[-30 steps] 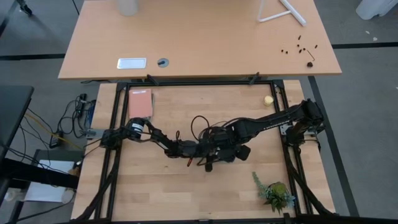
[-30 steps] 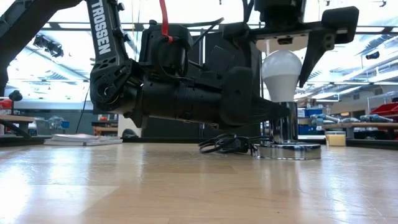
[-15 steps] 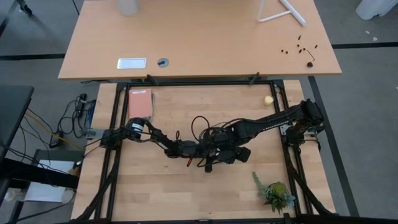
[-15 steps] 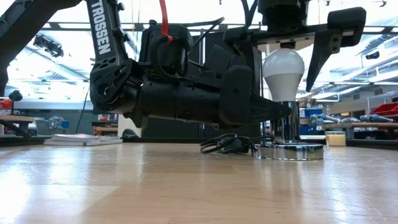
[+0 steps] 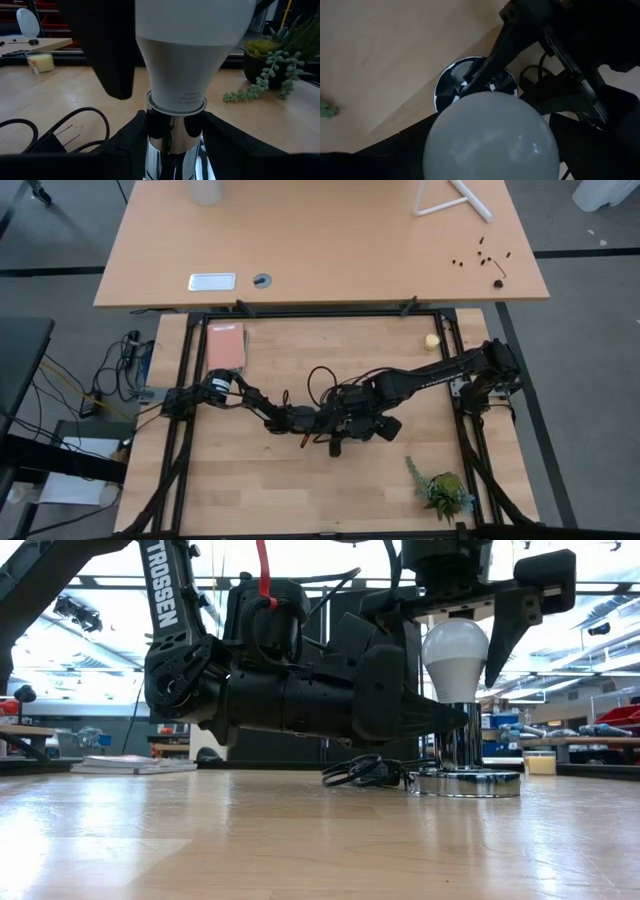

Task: Screw lightbulb
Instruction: Insert the lightbulb into the silver lamp

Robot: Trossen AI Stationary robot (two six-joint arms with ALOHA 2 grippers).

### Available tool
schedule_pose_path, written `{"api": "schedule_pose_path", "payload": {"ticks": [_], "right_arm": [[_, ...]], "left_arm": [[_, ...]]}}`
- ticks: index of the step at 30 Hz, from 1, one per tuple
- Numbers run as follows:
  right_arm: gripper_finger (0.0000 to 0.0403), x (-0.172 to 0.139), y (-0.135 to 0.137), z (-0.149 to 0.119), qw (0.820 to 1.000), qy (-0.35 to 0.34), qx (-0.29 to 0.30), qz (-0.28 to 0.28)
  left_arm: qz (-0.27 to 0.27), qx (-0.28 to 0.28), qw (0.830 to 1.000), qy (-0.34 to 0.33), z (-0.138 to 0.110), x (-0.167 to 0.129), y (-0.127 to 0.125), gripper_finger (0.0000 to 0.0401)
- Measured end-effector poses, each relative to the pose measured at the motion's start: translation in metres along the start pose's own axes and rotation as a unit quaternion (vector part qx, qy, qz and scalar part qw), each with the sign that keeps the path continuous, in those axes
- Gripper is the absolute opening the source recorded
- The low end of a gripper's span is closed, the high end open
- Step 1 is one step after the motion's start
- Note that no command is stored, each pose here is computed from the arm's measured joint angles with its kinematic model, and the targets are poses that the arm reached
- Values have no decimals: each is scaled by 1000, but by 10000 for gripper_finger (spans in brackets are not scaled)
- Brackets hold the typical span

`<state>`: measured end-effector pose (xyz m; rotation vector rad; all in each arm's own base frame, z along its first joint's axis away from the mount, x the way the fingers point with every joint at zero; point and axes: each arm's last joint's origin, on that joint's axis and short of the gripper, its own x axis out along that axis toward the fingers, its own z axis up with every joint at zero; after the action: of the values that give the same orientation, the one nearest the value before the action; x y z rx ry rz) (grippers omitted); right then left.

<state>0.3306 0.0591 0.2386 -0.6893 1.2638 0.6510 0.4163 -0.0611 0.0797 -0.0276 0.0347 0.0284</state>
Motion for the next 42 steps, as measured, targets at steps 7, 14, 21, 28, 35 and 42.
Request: {"api": "schedule_pose_path", "payload": {"ticks": [7, 14, 21, 28, 35, 42], "right_arm": [[373, 12, 6, -3, 1000, 2, 12, 15], [353, 12, 6, 1, 1000, -6, 22, 1], [284, 12, 6, 1, 1000, -5, 22, -1], [246, 12, 5, 1, 998, 3, 59, -12], [280, 12, 4, 0, 982, 4, 189, -20], [254, 12, 4, 0, 938, 7, 343, -36]], "left_arm": [[0, -1, 1000, -1, 0, 0, 0, 171], [0, -2, 1000, -1, 0, 0, 0, 171], [1, -2, 1000, -2, 0, 0, 0, 171], [3, -2, 1000, -2, 0, 0, 0, 171], [7, -15, 1000, -7, 1, 0, 0, 171], [23, -30, 999, -11, 2, 0, 1, 171]]}}
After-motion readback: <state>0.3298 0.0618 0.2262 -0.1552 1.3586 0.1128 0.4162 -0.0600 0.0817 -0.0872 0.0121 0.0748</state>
